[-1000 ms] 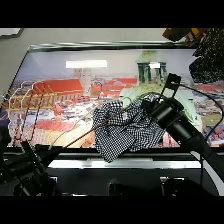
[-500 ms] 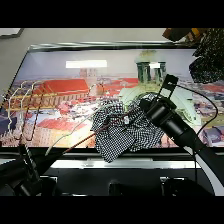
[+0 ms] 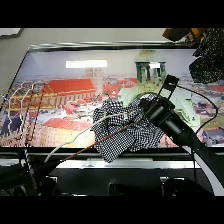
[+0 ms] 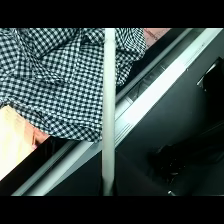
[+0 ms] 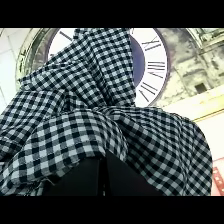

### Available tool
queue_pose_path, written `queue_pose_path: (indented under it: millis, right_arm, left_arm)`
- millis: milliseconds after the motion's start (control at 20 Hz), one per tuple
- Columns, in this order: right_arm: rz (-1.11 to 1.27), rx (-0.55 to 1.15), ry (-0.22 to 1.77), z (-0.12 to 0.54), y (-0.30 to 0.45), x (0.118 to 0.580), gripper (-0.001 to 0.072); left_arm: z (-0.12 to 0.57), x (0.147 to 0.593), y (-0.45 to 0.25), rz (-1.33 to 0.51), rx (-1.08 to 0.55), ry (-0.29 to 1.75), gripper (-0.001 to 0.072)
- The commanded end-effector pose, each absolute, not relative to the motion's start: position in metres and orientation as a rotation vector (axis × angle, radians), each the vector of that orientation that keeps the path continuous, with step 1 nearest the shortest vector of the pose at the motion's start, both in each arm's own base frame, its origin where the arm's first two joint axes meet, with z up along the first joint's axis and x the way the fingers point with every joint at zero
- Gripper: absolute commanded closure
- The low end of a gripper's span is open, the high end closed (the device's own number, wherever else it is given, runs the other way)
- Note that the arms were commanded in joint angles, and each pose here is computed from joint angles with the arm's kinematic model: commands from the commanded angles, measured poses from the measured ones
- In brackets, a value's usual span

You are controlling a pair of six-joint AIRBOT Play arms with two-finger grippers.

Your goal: Fold the clothes and pants, and hang the long-sleeved shirts on hangers.

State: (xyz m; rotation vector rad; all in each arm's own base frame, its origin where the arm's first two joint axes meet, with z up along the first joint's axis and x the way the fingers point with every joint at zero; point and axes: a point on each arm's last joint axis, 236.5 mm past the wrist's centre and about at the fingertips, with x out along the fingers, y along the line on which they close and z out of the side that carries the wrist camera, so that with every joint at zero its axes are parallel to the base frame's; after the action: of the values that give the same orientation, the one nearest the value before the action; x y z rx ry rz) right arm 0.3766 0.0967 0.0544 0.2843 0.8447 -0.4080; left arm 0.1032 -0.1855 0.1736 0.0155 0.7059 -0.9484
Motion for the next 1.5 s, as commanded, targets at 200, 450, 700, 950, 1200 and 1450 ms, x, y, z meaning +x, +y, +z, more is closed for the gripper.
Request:
queue_pose_path:
  millis: [200, 450, 700, 950, 1200, 1450]
  right_arm:
    - [-0.406, 0.311, 0.834, 0.064, 0.095, 0.372, 0.0680]
    - [-0.419, 0.323, 0.833, 0.077, 0.087, 0.362, 0.0680]
    - [-0.377, 0.337, 0.812, 0.095, 0.087, 0.355, 0.0680]
    - [-0.300, 0.400, 0.794, 0.116, 0.100, 0.344, 0.0680]
    - [-0.265, 0.402, 0.733, 0.138, 0.106, 0.351, 0.0681]
    - [-0.289, 0.407, 0.694, 0.150, 0.095, 0.372, 0.0681]
  left_arm:
    - [0.151, 0.120, -0.199, -0.955, 0.065, 0.740, 0.0690]
    - [0.145, 0.155, -0.218, -0.938, 0.100, 0.701, 0.0691]
    - [0.145, 0.186, -0.224, -0.885, 0.122, 0.643, 0.0690]
    - [0.148, 0.205, -0.215, -0.833, 0.203, 0.574, 0.0691]
    - [0.163, 0.190, -0.231, -0.903, 0.172, 0.541, 0.0690]
    - [0.157, 0.152, -0.247, -1.030, 0.209, 0.580, 0.0690]
